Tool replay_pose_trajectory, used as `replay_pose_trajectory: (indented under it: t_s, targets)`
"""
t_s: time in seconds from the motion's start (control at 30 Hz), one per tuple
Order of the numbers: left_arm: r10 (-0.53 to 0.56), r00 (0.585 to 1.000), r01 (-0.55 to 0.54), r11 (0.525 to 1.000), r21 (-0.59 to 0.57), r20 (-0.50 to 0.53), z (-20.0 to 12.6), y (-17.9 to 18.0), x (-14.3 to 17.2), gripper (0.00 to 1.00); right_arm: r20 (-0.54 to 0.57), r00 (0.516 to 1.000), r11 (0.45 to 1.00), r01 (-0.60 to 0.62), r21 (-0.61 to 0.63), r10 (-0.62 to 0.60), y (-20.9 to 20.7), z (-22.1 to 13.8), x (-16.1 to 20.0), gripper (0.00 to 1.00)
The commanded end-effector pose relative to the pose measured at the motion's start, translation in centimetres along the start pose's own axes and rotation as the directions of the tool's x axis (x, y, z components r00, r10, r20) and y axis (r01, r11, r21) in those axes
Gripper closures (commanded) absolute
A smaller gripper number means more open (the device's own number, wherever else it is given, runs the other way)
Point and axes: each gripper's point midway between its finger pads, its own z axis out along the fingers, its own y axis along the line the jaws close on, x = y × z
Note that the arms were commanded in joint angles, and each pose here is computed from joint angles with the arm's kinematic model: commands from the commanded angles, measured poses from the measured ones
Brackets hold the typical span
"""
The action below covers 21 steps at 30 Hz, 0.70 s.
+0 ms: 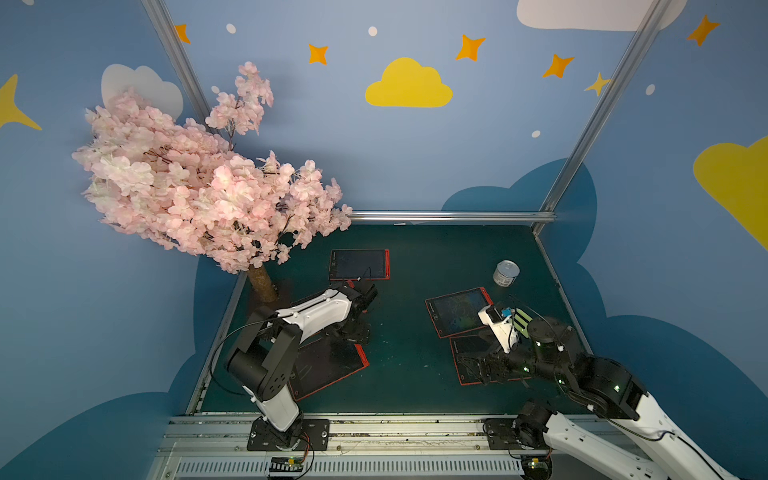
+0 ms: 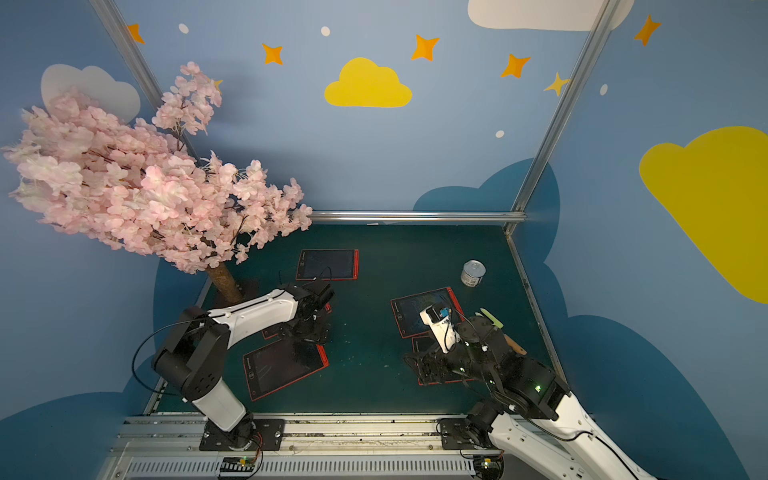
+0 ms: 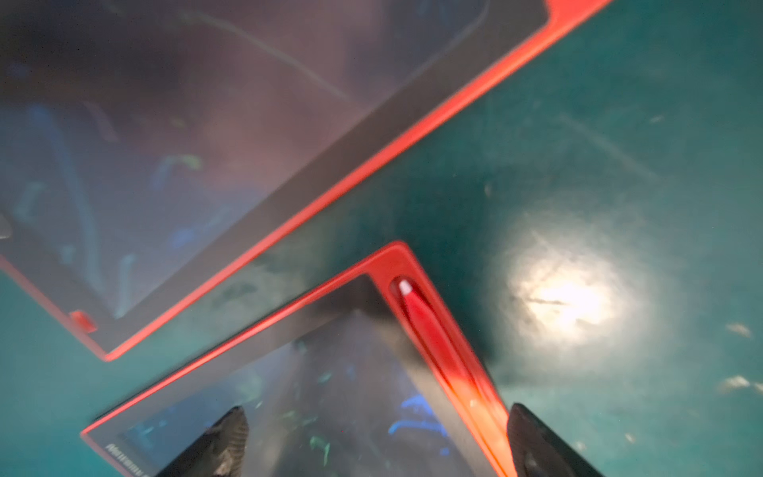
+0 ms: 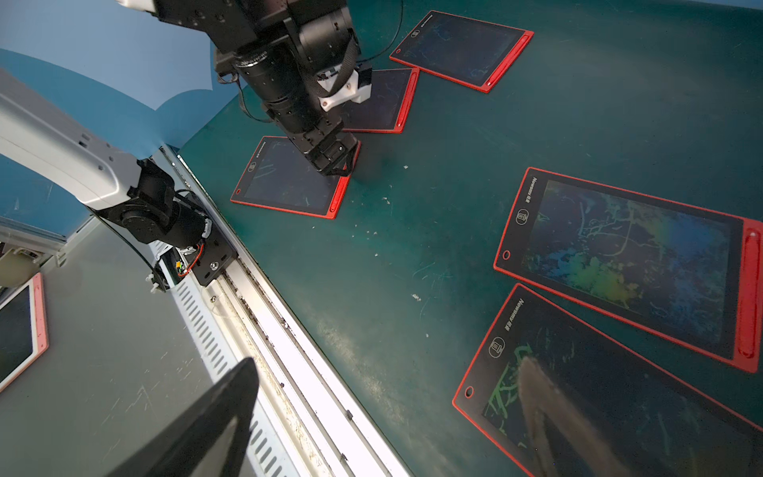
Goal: Place the stylus back onto the writing tablet
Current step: Place the stylus on the writing tablet.
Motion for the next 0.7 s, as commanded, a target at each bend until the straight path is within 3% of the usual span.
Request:
replay_pose_trajectory:
  t_s: [0.0, 0.3, 0.67]
  targets:
    - [0.000, 1.000, 0.000, 1.000, -0.017, 0.001, -1.2, 1.0, 0.6, 0.03, 0.002, 1.000, 1.000, -0.006, 0.011, 0.006, -0.2, -0.1, 0.2, 0.03]
    - [0.009, 1.000, -0.008, 1.000, 0.014, -0.017, -1.2, 0.7, 1.1, 0.03, 0.005, 1.000, 1.000, -0.007, 0.006, 0.007, -0.1, -0.2, 0.1, 0.03]
    - [0.051, 0.995, -0.048, 0.998, 0.032, -0.088, 1.0, -0.3, 2.2, 0.03, 0.003, 1.000, 1.000, -0.008, 0.003, 0.008, -0.1, -0.3, 0.2, 0.03]
